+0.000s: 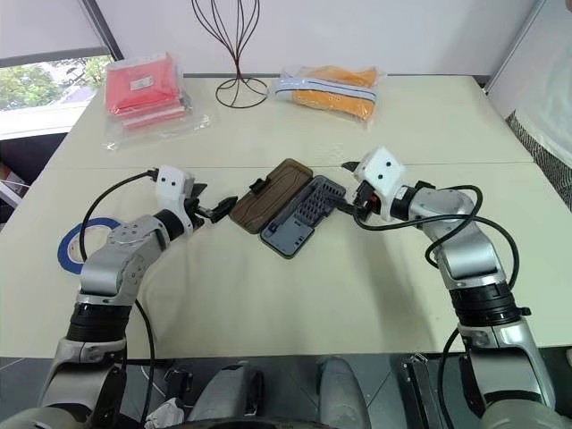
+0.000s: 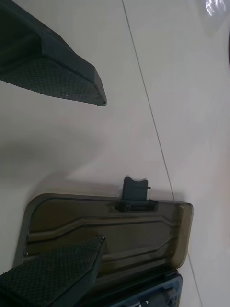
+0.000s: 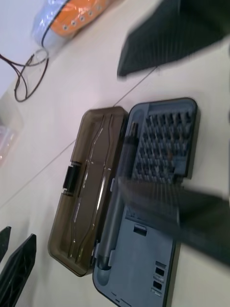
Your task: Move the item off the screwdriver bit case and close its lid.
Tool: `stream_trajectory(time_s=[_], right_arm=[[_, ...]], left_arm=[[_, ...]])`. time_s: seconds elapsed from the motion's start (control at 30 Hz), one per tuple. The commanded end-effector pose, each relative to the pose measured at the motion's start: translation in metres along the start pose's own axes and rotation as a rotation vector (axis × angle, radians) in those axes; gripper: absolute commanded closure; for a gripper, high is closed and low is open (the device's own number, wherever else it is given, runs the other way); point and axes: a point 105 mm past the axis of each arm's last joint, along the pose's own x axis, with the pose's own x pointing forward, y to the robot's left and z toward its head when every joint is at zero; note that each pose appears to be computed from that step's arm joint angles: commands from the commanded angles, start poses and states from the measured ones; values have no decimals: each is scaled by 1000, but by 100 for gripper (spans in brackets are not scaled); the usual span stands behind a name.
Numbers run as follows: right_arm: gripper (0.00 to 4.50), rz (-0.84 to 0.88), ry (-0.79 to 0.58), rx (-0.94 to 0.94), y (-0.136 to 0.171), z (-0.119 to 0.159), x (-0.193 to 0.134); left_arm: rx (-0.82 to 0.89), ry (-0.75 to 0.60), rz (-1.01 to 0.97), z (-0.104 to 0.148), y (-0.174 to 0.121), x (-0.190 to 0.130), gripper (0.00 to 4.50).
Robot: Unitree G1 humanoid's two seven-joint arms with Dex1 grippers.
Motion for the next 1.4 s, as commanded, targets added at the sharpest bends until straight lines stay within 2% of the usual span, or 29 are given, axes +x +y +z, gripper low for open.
stream_trajectory(time_s=[0.03, 0.2, 0.4, 0.7, 0.97, 1.4], right_arm=[[2, -32, -51, -30, -9, 18, 3], [2, -57, -37, -12, -13, 18, 15], [2, -52, -29, 11, -16, 20, 30], [2, -78, -39, -14, -20, 22, 37], [2, -81, -137, 32, -17, 46, 13], [2, -154, -130, 59, -11, 50, -13]], left_arm=[[45, -50, -38, 17, -7, -2, 0], [62, -66, -113, 27, -19, -1, 0], [76, -68, -128, 30, -19, 2, 0], [60, -4, -107, 11, -17, 6, 0], [29, 63, -77, -9, -12, 20, 0], [70, 120, -89, -12, -12, 51, 0]])
